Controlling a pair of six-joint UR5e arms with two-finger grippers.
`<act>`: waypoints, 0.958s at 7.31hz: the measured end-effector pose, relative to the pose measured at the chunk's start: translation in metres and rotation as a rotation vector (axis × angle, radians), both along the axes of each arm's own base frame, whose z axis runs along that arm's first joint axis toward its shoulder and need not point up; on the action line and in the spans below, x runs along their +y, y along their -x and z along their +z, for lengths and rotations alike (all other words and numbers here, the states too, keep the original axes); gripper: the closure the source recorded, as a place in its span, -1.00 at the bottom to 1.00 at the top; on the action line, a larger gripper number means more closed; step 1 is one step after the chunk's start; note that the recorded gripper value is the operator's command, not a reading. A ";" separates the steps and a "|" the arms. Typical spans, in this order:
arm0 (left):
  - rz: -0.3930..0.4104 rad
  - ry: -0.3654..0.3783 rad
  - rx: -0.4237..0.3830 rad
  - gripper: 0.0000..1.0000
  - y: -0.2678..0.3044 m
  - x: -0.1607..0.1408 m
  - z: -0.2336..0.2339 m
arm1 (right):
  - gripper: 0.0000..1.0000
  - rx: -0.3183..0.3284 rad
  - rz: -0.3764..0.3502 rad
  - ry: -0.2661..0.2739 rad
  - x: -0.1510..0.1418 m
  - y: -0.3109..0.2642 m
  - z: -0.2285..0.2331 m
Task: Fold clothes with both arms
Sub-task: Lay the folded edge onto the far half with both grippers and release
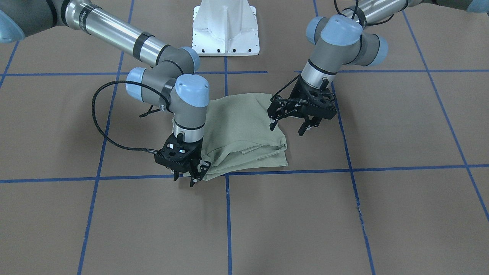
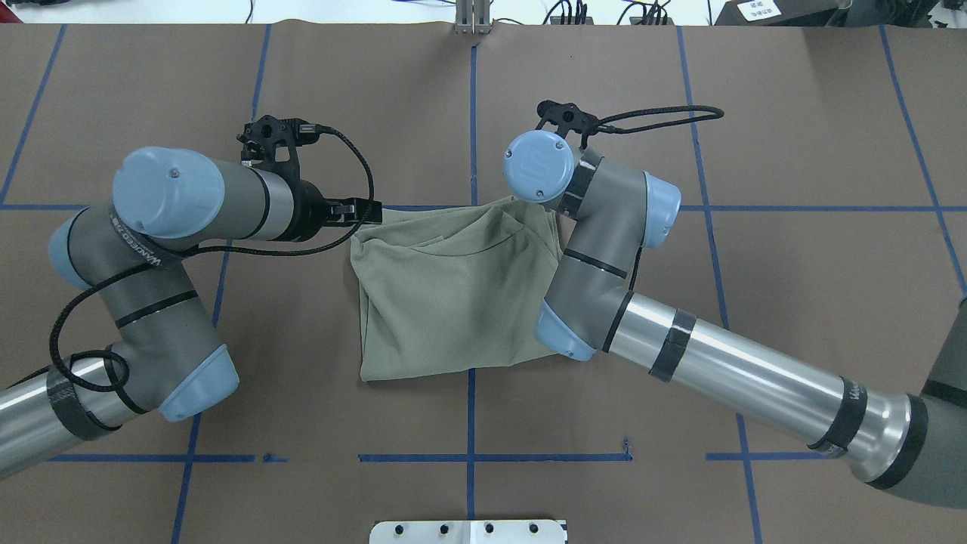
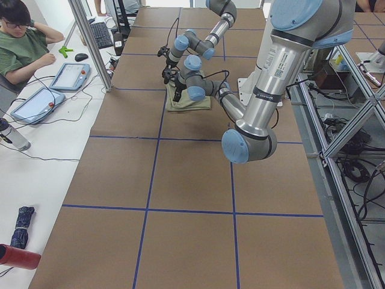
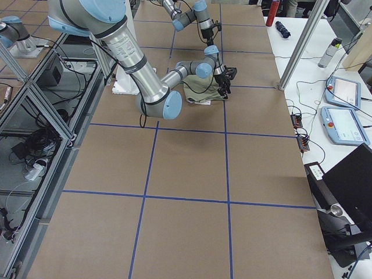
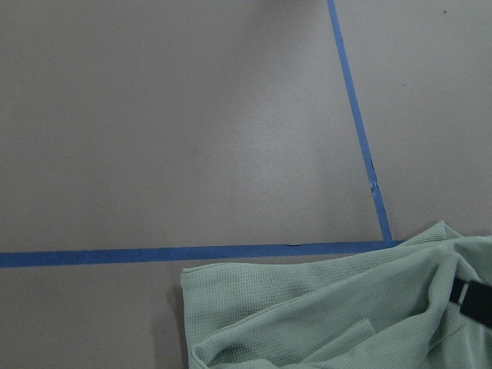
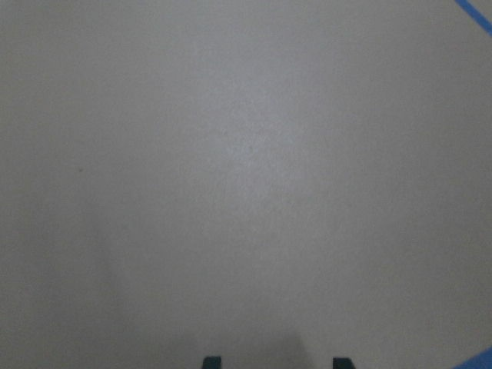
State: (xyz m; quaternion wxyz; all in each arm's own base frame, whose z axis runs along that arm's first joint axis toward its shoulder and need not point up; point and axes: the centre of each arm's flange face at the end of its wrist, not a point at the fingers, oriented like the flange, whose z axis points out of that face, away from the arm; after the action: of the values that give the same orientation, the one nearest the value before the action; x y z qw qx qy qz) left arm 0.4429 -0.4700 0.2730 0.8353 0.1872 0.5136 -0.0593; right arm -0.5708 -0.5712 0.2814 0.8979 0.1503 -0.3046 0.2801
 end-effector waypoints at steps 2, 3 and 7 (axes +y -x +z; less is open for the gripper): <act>0.001 0.001 0.000 -1.00 -0.001 0.001 0.000 | -0.15 -0.051 -0.001 0.010 -0.015 -0.006 -0.031; 0.001 0.002 -0.001 -1.00 -0.001 0.001 0.001 | -0.14 -0.101 -0.011 0.029 -0.009 0.001 -0.055; -0.002 0.008 0.002 -1.00 -0.001 0.001 0.001 | 0.42 -0.153 -0.016 0.099 0.046 0.051 -0.072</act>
State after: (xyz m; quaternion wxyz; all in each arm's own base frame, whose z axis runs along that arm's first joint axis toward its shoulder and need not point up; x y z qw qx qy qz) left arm 0.4437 -0.4691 0.2744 0.8355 0.1842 0.5140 -0.0622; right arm -0.6221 -0.5248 0.2097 0.8805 0.0813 -0.3595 0.2982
